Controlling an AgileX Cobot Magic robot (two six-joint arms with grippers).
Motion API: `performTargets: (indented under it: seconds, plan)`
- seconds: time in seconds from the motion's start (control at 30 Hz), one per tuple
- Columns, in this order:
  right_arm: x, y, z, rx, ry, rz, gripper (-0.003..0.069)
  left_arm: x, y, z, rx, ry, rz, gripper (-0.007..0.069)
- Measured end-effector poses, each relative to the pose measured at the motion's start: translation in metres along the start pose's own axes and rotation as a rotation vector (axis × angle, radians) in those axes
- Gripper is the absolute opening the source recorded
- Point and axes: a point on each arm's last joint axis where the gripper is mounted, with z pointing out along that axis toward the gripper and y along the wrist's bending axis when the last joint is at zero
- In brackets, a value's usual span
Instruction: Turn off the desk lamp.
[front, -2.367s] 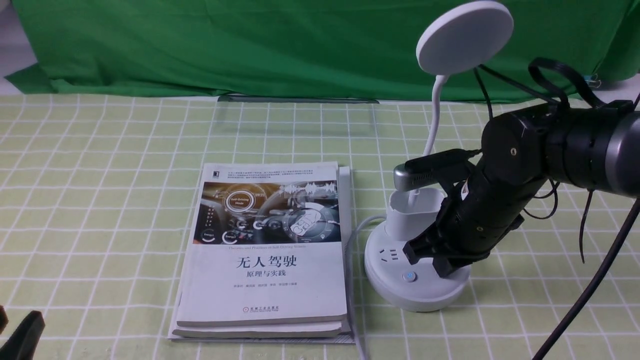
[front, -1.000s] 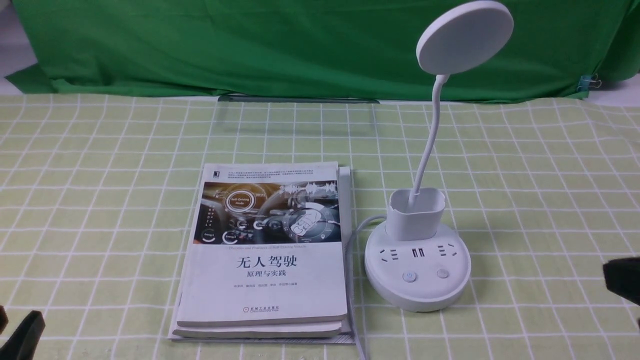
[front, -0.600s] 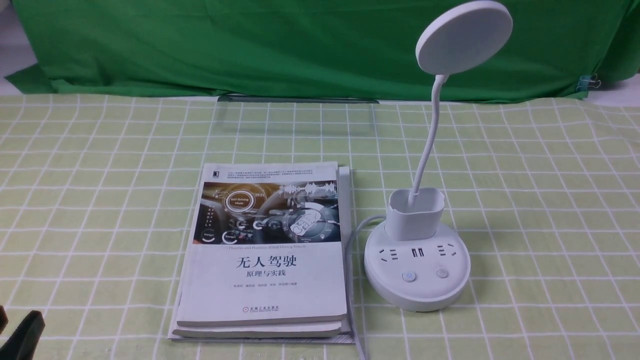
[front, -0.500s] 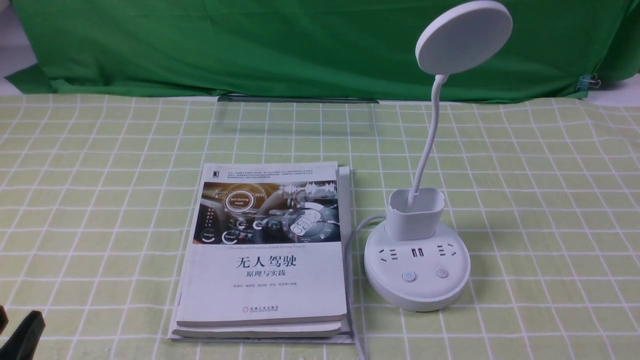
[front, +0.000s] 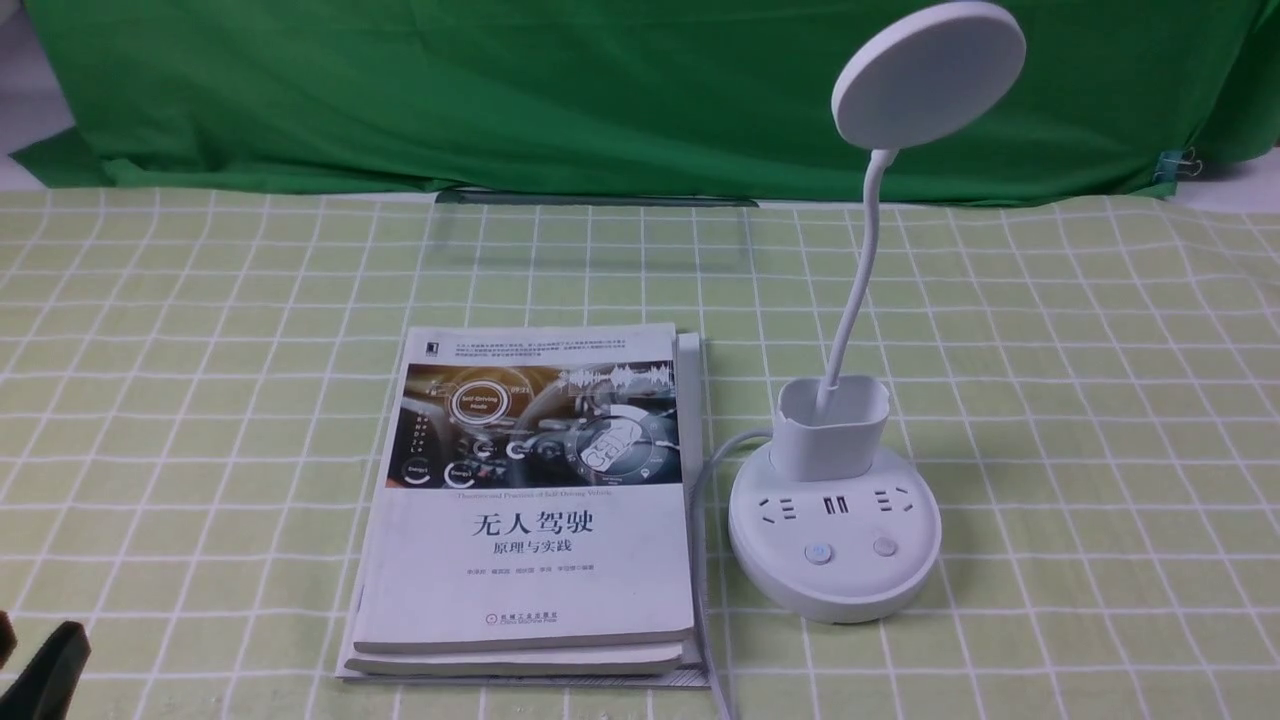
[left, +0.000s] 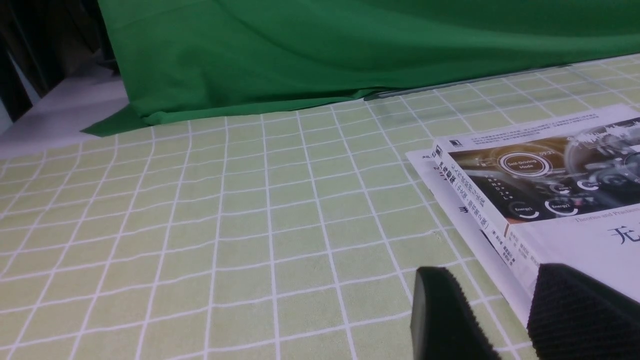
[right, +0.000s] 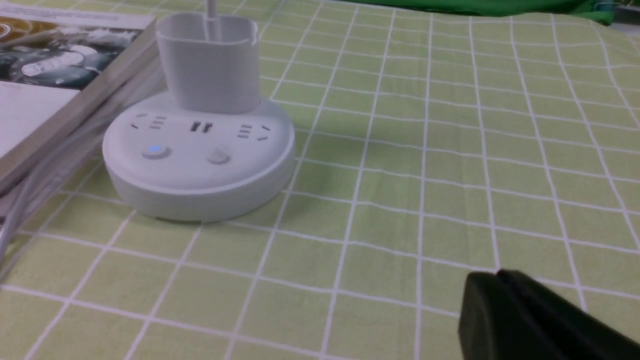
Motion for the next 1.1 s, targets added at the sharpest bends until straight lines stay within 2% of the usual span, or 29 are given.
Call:
performTargets:
  seconds: [0.53, 1.1]
  plan:
    - [0.0, 0.0, 0.0, 0.0, 0.0, -0.005, 0.0064, 0.0, 0.0, 0.0, 0.0, 0.0, 0.0, 0.0242]
    - [0.0, 0.0, 0.0, 0.0, 0.0, -0.007, 0.0122, 0.0, 0.0, 0.0, 0.0, 0.0, 0.001, 0.0242]
